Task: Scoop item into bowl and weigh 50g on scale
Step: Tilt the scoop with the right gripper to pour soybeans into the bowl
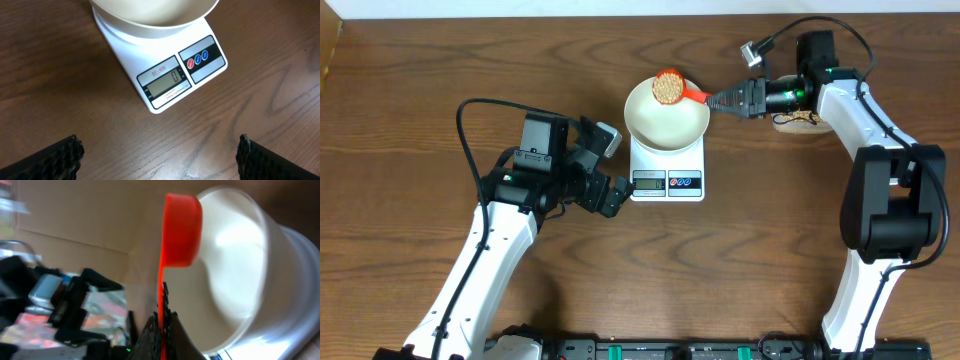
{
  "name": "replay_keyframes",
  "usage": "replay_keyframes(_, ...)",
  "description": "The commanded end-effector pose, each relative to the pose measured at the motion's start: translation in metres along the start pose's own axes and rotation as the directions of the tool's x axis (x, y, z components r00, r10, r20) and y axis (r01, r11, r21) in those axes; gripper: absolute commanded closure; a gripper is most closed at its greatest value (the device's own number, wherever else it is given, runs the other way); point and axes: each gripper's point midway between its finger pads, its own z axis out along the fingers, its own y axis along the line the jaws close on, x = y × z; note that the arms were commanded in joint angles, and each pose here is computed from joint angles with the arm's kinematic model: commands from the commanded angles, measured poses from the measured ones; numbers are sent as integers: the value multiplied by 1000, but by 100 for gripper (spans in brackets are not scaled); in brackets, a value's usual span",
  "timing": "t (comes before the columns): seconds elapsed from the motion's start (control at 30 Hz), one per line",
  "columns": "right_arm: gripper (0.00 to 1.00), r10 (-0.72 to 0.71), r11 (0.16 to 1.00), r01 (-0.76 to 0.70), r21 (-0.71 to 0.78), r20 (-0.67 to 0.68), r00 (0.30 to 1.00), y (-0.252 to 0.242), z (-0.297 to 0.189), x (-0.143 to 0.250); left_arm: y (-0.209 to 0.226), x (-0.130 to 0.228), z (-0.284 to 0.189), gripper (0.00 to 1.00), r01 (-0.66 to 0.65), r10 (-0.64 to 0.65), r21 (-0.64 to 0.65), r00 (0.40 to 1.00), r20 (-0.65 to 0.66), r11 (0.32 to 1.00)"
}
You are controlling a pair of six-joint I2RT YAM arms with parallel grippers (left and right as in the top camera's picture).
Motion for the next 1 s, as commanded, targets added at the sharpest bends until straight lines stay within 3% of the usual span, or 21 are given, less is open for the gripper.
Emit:
replay_keyframes(0.0, 99, -176, 976, 177, 123, -20, 984, 18, -5, -3, 1, 1, 1, 0, -4, 4, -4, 1000, -7, 1000)
replay_keyframes(0.97, 99, -319, 874, 346, 340, -133, 938, 30, 0, 0, 1, 1, 1, 0, -4, 4, -4, 1000, -7, 1000)
